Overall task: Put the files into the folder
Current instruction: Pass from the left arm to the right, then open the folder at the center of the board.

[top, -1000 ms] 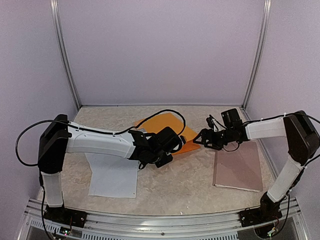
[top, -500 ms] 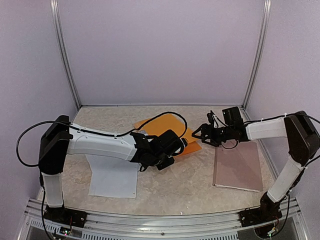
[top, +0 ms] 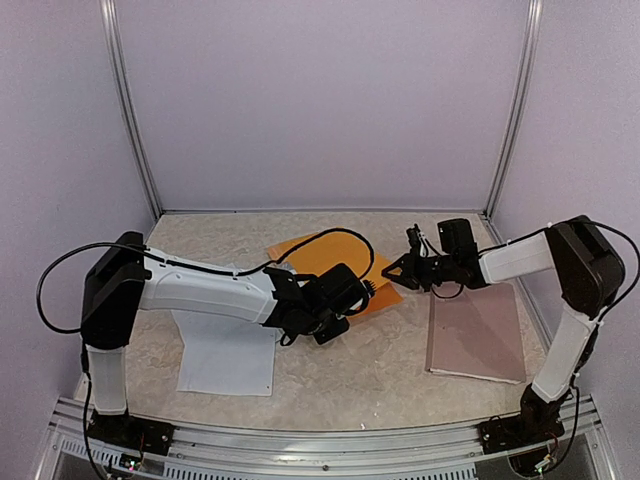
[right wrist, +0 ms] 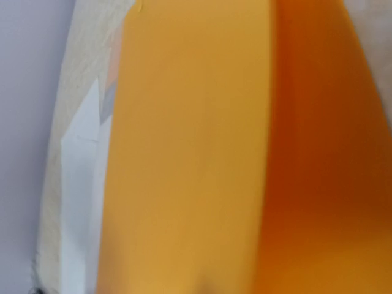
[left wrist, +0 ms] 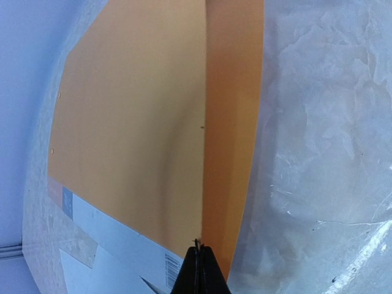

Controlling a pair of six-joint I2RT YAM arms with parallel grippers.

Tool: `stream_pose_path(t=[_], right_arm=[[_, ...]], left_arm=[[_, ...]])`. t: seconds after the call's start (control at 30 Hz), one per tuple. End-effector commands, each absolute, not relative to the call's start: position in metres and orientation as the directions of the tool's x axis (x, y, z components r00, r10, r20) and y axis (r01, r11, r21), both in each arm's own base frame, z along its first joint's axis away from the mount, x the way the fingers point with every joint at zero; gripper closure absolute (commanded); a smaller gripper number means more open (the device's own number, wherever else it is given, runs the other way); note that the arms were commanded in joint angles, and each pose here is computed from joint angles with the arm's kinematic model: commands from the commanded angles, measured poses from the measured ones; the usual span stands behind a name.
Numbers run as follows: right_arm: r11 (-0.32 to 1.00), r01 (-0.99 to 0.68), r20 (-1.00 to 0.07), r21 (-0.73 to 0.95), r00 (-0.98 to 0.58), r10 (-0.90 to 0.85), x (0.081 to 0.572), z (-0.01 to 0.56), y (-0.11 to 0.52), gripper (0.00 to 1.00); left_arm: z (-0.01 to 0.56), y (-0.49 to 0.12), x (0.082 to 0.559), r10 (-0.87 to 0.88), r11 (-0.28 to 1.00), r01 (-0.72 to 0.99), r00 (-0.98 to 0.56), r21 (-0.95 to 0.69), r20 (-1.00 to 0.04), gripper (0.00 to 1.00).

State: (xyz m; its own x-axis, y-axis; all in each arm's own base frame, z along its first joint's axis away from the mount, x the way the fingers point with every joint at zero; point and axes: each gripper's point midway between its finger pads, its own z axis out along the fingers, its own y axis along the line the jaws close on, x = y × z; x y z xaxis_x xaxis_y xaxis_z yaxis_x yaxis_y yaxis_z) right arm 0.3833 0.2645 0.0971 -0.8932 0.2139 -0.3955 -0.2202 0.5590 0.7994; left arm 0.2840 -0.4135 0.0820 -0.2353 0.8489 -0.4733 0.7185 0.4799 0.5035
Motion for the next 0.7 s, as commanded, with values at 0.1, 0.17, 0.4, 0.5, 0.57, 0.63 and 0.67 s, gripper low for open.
stream_pose_path(t=[0.1,0.17,0.4,0.5,0.57,0.63,0.67], right_arm=[[0.706,-0.267,-0.565,0.656,-0.794,0.225,0.402,0.151,0.242,1.0],[0.78,-0.267,-0.63,0.566,-0.751,0.2,0.407,0.169,0.227,1.0],[0.899,-0.315,-0.753,0.304,-0.657,0.024,0.401,0.228,0.218,1.0],[0.904,-0.372,-0.776,0.209,-0.626,-0.078,0.391,0.239,0.241,1.0],[0.901,-0.409,-0.78,0.145,-0.607,-0.15,0.381,0.24,0.259,1.0],[0.896,-0.437,-0.776,0.082,-0.592,-0.218,0.374,0.236,0.275,1.0],[0.891,-0.449,-0.772,0.058,-0.586,-0.245,0.37,0.233,0.283,1.0]], left_arm=[[0.078,-0.422,0.271,0.82,0.511,0.753,-0.283,0.415,-0.497,0.91],[0.086,-0.425,0.268,0.796,0.533,0.764,-0.307,0.364,-0.521,0.64],[0.127,-0.417,0.262,0.628,0.651,0.752,-0.459,0.101,-0.628,0.33],[0.147,-0.395,0.272,0.508,0.729,0.684,-0.562,-0.021,-0.653,0.26],[0.159,-0.375,0.28,0.413,0.782,0.615,-0.632,-0.1,-0.656,0.22],[0.175,-0.351,0.289,0.301,0.833,0.525,-0.696,-0.177,-0.652,0.2],[0.178,-0.338,0.293,0.248,0.855,0.475,-0.727,-0.208,-0.64,0.19]])
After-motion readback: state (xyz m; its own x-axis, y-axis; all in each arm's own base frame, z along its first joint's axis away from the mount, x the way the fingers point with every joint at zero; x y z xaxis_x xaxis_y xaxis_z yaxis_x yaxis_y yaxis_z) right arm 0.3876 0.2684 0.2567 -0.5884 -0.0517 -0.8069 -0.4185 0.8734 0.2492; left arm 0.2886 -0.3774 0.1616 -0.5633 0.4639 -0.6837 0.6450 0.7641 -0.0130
